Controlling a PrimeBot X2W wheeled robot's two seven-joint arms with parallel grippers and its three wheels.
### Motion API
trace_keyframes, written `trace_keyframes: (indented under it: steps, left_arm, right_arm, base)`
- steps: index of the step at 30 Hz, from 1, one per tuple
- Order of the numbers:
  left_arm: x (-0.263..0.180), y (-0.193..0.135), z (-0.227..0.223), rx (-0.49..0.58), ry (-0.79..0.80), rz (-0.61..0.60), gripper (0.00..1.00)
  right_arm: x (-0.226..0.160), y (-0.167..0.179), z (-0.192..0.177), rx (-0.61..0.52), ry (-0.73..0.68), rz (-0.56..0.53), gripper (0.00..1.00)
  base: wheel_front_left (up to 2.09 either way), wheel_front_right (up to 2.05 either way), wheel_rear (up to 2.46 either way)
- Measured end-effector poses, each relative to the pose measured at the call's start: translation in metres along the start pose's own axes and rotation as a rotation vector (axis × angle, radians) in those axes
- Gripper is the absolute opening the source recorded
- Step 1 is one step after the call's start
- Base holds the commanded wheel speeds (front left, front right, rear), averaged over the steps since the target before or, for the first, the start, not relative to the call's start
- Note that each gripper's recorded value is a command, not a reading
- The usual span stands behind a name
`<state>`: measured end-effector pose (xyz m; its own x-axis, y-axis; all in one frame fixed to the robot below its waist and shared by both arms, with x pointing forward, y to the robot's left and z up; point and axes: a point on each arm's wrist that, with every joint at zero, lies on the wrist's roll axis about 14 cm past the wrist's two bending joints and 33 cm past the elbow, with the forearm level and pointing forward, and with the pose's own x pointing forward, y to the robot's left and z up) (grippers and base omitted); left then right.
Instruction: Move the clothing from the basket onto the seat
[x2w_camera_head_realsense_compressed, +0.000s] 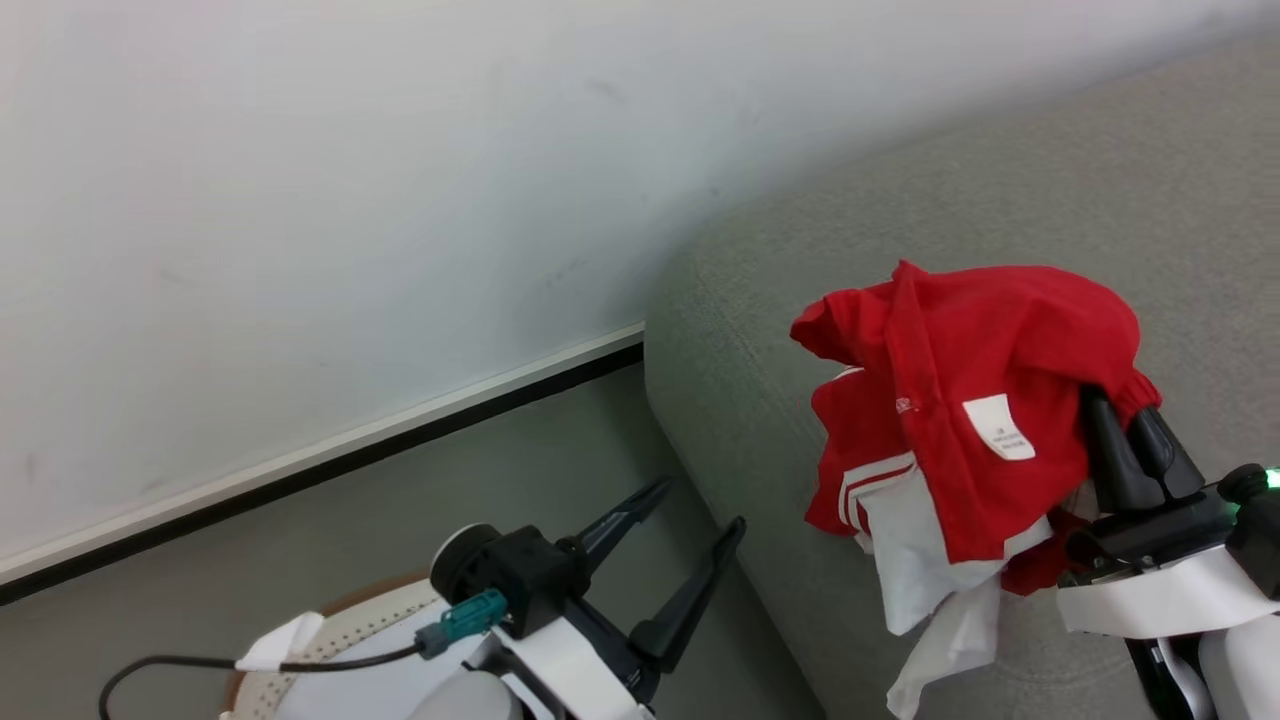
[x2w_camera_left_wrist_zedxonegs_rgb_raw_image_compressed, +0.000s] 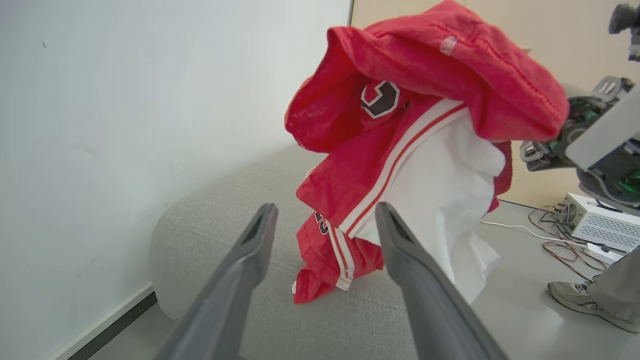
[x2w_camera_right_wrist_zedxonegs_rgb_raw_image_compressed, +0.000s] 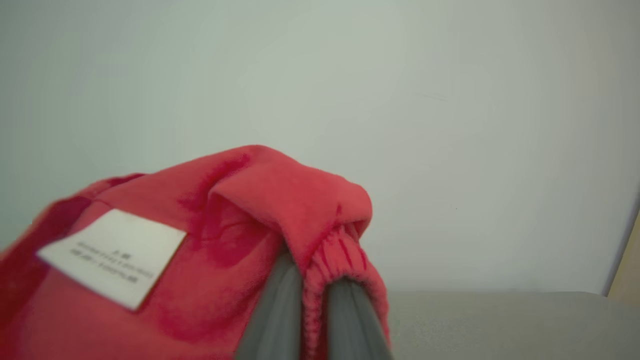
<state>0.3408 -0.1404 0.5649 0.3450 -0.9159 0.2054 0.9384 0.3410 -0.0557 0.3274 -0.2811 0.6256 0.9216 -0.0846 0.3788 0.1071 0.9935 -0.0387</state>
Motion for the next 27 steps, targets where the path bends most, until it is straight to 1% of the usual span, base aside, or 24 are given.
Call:
trace_keyframes:
  steps: [7,12,17,19,22,24,27]
  left_arm:
    - [0.012,-0.015,-0.010,-0.015,0.015,-0.060,1.00]
    - [0.012,-0.014,-0.018,-0.026,0.030,-0.065,1.00]
    - [0.010,0.001,-0.028,-0.031,0.045,-0.064,1.00]
    - [0.008,0.011,-0.033,-0.034,0.048,-0.060,1.00]
    - [0.003,0.031,-0.043,-0.037,0.059,-0.047,1.00]
    - [-0.002,0.047,-0.051,-0.041,0.068,-0.034,1.00]
    - [-0.012,0.073,-0.067,-0.054,0.090,-0.001,1.00]
  right_arm:
    - [-0.015,-0.015,0.004,-0.019,0.007,-0.052,0.00]
    - [-0.011,-0.019,0.005,-0.025,0.006,-0.056,0.00]
    - [0.021,-0.022,0.016,-0.051,-0.037,-0.033,0.00]
    - [0.039,-0.024,0.017,-0.030,-0.054,-0.034,0.00]
    - [0.066,-0.032,0.013,-0.033,-0.052,-0.038,0.00]
    - [0.087,-0.039,0.010,-0.065,-0.046,-0.036,0.00]
    - [0.120,-0.043,0.004,-0.078,-0.050,-0.030,0.00]
  base:
    - [0.00,0.00,0.00]
    - [0.00,0.00,0.00]
    - [0.00,0.00,0.00]
    - [0.00,0.00,0.00]
    - [0.00,0.00,0.00]
    - [0.00,0.00,0.00]
    - [0.00,0.00,0.00]
